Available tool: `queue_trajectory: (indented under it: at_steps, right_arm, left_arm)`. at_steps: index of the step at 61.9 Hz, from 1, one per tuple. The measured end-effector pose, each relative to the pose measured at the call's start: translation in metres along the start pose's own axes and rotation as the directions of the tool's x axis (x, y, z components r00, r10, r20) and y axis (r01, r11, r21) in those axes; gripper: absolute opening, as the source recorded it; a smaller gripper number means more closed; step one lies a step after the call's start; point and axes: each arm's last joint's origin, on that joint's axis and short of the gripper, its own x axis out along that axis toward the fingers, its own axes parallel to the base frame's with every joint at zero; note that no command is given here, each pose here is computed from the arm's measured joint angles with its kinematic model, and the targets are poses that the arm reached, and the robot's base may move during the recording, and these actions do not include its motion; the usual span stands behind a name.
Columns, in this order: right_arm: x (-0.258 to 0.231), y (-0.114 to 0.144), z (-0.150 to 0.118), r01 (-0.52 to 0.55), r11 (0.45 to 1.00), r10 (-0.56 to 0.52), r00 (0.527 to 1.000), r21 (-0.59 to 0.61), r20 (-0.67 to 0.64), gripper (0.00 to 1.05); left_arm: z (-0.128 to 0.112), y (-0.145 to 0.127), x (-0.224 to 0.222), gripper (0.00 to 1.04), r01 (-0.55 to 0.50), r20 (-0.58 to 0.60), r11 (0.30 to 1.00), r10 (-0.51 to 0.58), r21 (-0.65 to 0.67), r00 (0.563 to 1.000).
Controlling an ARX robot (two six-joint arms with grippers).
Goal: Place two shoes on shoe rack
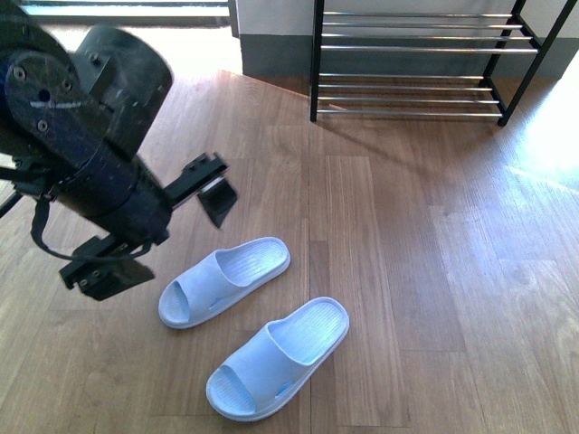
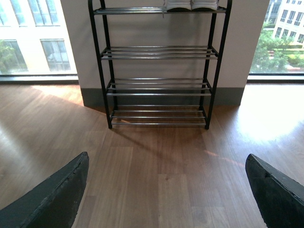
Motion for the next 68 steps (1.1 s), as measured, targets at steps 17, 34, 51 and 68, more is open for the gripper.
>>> queue_trajectory:
  at_steps: [17, 34, 51, 68]
  right_arm:
    - [0.000, 0.000, 0.000, 0.000, 1.000, 0.000, 1.000, 0.000, 0.000, 0.96]
    - [0.000, 0.000, 0.000, 0.000, 1.000, 0.000, 1.000, 0.000, 0.000, 0.96]
    - [0.000, 0.000, 0.000, 0.000, 1.000, 0.000, 1.000, 0.000, 0.000, 0.96]
    - [0.000, 0.000, 0.000, 0.000, 1.000, 0.000, 1.000, 0.000, 0.000, 0.96]
  left_arm:
    - [-0.012, 0.038, 0.097, 0.95, -0.054, -0.349, 0.998, 0.039, -0.033, 0.936]
    - [-0.039, 0.027, 0.148, 0.95, 0.011, -0.506, 1.000, -0.010, -0.002, 0.863]
    - [-0.050, 0.027, 0.179, 0.95, -0.040, -0.587, 0.989, -0.053, -0.144, 0.808]
    - [-0.063, 0.039, 0.210, 0.95, -0.237, -0.672, 0.904, -0.070, -0.355, 0.737]
